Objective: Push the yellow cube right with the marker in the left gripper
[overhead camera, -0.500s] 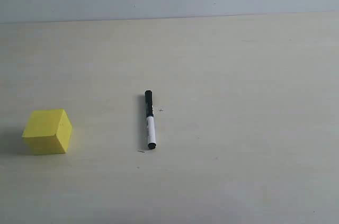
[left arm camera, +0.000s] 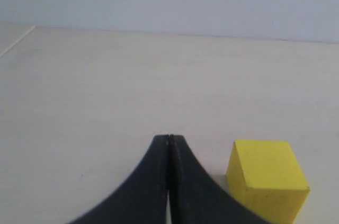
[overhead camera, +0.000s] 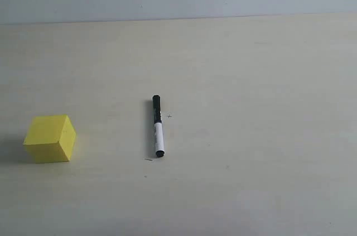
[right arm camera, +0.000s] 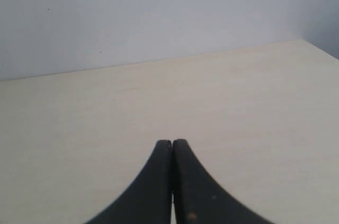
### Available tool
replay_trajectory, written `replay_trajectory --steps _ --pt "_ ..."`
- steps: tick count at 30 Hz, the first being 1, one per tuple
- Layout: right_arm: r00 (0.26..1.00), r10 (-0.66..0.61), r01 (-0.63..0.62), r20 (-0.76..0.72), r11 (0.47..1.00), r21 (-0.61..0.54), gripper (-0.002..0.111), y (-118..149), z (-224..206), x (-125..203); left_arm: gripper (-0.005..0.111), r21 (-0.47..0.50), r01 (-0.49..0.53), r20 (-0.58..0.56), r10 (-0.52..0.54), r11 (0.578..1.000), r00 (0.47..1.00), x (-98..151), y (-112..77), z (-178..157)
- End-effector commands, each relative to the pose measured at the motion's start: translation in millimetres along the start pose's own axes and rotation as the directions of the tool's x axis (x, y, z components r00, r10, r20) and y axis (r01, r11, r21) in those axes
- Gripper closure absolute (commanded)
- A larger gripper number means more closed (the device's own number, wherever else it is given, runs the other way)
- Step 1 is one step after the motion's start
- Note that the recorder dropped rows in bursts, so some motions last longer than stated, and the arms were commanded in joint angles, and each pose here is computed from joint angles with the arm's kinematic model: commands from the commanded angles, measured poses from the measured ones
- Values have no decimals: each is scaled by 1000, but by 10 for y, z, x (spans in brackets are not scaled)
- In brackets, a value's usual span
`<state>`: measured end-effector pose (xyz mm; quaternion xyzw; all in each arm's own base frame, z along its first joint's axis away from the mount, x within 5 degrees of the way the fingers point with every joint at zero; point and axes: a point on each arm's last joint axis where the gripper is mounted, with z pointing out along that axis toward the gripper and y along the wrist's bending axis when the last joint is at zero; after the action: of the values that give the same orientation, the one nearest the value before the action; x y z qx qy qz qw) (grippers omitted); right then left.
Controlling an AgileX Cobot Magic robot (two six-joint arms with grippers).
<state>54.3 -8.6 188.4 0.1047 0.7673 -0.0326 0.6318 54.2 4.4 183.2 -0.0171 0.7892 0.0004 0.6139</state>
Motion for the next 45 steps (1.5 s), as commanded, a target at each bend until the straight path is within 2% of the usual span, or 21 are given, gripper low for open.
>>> replay_trajectory --steps 1,4,7,10,14,19,21,24,25,27,28,30,32,33,36,38,40,42,43,44,45 --pt "1000 -1 1 6 1000 -1 108 -1 0 8 107 110 58 283 -87 992 955 -260 -80 -46" --pt "1000 -1 1 6 1000 -1 108 -1 0 8 107 282 221 436 -330 934 837 -451 -127 -136" --pt "1000 -1 1 6 1000 -1 108 -1 0 8 107 408 244 517 -443 880 732 -574 -157 -228" --pt "1000 -1 1 6 1000 -1 108 -1 0 8 107 478 237 552 -500 845 668 -638 -172 -291" --pt "1000 -1 1 6 1000 -1 108 -1 0 8 107 511 190 596 -505 838 625 -685 -187 -349" --pt "1000 -1 1 6 1000 -1 108 -1 0 8 107 513 184 601 -505 838 620 -690 -188 -356" --pt "1000 -1 1 6 1000 -1 108 -1 0 8 107 495 177 617 -488 851 617 -693 -179 -357" --pt "1000 -1 1 6 1000 -1 108 -1 0 8 107 533 263 616 -582 804 531 -729 -110 -385" --pt "1000 -1 1 6 1000 -1 108 -1 0 8 107 562 314 609 -640 765 469 -747 -66 -404" --pt "1000 -1 1 6 1000 -1 108 -1 0 8 107 592 364 612 -695 719 378 -814 -2 -444" --pt "1000 -1 1 6 1000 -1 108 -1 0 8 107 589 393 623 -707 706 335 -907 39 -464" --pt "1000 -1 1 6 1000 -1 108 -1 0 8 107 562 415 647 -693 715 318 -1104 70 -477" --pt "1000 -1 1 6 1000 -1 108 -1 0 8 107 507 400 676 -640 764 365 -1379 51 -435" --pt "1000 -1 1 6 1000 -1 108 -1 0 8 107 492 397 670 -628 775 396 -1492 30 -385" --pt "1000 -1 1 6 1000 -1 108 -1 0 8 107 445 339 632 -559 829 537 -1830 -95 -83" --pt "1000 -1 1 6 1000 -1 108 -1 0 8 107 431 310 555 -520 847 650 -1977 -204 258" --pt "1000 -1 1 6 1000 -1 108 -1 0 8 107 409 276 424 -449 870 786 -2036 -329 675" --pt "1000 -1 1 6 1000 -1 108 -1 0 8 107 355 273 204 -359 894 911 -1997 -440 1142" --pt "1000 -1 1 6 1000 -1 108 -1 0 8 107 293 282 77 -316 914 946 -1953 -481 1360" --pt "1000 -1 1 6 1000 -1 108 -1 0 8 107 228 295 -19 -299 928 954 -1908 -512 1517" --pt "1000 -1 1 6 1000 -1 108 -1 0 8 107 138 249 -105 -236 959 966 -1841 -562 1681"
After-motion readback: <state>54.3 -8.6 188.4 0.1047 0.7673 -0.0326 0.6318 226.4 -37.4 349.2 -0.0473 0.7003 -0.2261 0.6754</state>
